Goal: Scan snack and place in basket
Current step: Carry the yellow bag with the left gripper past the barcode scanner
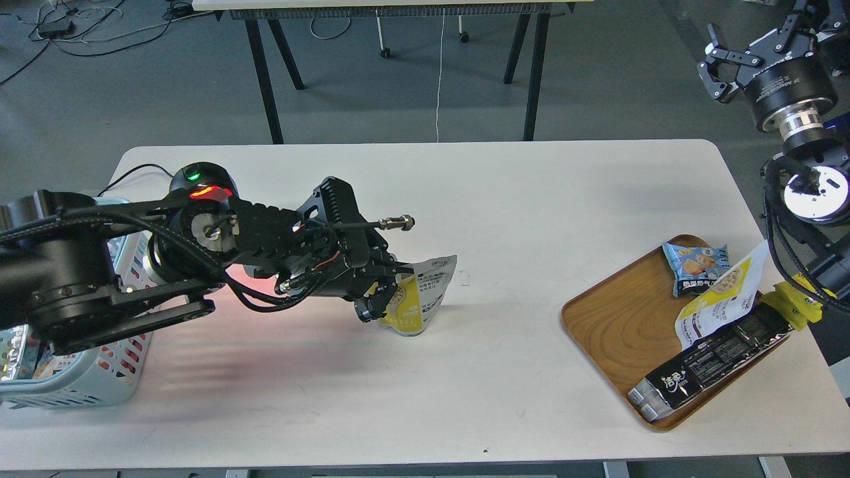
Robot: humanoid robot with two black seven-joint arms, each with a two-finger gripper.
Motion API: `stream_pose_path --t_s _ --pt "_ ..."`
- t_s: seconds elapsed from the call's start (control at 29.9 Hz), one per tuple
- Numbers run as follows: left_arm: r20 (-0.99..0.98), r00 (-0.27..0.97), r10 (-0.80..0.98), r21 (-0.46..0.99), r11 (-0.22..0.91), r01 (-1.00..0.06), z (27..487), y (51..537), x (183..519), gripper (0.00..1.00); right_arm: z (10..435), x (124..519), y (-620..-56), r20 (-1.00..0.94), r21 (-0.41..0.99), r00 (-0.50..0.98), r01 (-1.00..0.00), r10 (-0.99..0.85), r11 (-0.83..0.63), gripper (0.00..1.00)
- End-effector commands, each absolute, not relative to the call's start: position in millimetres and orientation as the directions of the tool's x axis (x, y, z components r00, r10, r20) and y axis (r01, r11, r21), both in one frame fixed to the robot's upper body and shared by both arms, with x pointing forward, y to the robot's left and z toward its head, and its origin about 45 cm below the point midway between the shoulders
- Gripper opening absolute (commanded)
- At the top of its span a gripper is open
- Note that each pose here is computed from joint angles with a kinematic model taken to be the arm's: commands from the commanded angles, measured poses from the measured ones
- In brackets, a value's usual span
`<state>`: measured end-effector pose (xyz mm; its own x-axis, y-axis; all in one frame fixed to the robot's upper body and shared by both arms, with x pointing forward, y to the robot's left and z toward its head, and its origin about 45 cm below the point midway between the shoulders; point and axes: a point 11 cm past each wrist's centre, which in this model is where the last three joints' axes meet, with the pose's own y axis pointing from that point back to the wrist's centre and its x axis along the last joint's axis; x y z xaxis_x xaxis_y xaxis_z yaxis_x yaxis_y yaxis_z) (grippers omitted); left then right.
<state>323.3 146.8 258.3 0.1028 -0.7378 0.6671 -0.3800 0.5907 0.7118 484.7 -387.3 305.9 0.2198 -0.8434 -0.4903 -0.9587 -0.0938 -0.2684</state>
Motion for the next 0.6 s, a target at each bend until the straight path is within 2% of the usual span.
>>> stream_pose_path --t_s 0.0,0.2,0.4,0.57 --pt "0.668 0.119 -0.735 0.713 0.585 -0.386 269 167 324 0.0 305 484 -389 -0.486 -0.266 0.217 -0.959 -0.847 -0.093 0.99" --pt "0.674 0.143 -0.725 0.69 0.548 -0.473 299 208 339 0.0 308 482 -396 -0.479 -0.271 0.219 -0.958 -0.85 -0.094 0.99" --pt "0.633 0.21 -0.745 0.74 0.501 -0.449 309 256 332 0.0 308 482 -396 -0.479 -0.271 0.219 -0.958 -0.85 -0.094 0.99" --pt "0.604 0.259 -0.754 0.759 0.445 -0.475 311 284 329 0.0 307 481 -397 -0.477 -0.27 0.218 -0.958 -0.851 -0.094 0.99"
